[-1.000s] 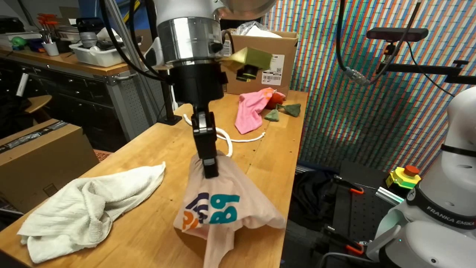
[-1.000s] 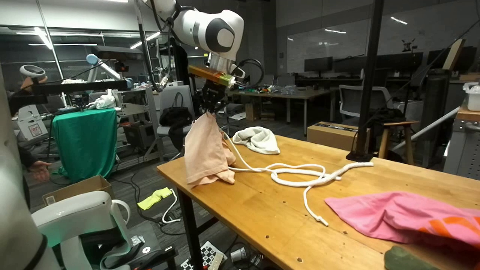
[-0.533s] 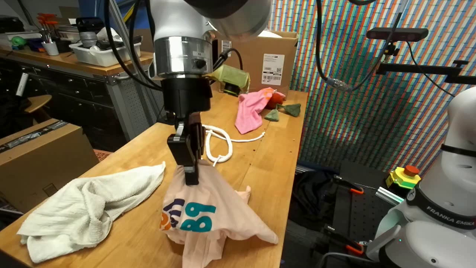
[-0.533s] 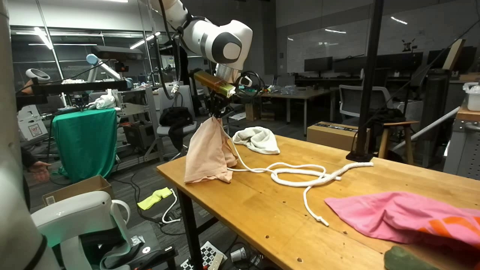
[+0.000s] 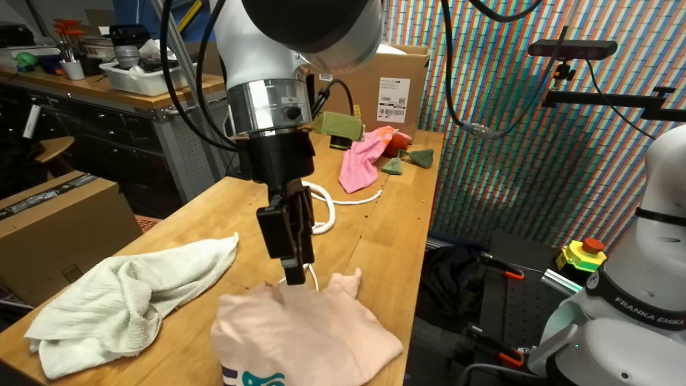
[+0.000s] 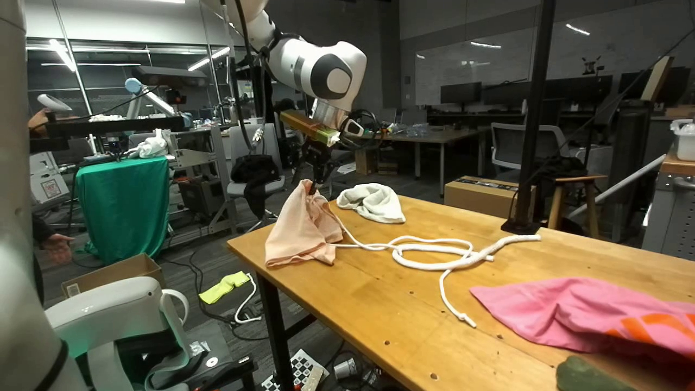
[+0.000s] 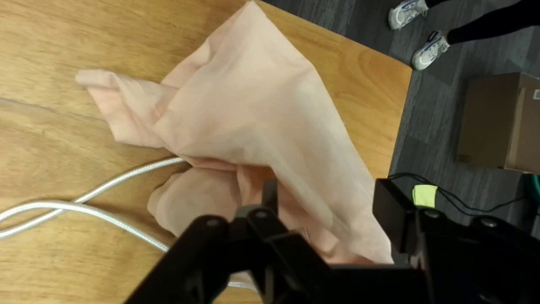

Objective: Spread and clothes on the table

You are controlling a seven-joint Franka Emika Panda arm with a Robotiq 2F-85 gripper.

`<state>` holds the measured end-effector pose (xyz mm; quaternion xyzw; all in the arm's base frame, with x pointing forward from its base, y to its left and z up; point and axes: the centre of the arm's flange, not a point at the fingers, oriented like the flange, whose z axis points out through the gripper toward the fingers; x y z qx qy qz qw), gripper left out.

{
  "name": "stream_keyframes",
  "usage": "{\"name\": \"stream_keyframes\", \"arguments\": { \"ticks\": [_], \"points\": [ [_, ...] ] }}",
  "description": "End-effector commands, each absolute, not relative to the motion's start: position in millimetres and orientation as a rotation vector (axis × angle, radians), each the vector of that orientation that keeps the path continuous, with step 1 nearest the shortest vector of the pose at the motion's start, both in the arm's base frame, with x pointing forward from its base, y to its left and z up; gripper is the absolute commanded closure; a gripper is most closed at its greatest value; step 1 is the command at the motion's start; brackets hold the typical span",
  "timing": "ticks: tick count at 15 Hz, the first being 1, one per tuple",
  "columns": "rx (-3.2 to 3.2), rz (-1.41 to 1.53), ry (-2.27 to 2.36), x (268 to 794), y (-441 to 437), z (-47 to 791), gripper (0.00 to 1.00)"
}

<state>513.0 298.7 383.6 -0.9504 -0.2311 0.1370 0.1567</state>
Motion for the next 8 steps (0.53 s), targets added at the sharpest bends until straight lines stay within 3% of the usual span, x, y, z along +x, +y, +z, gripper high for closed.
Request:
{"name": "stream_keyframes", "arguments": {
  "ticks": [1, 3, 8],
  "points": [
    [-2.804, 0.396, -0.689, 522, 294, 401, 0.07],
    [-2.872, 0.365, -0.697, 529, 283, 405, 0.0],
    [-3.078, 0.212, -0.72, 552, 234, 388, 0.0]
  ]
}}
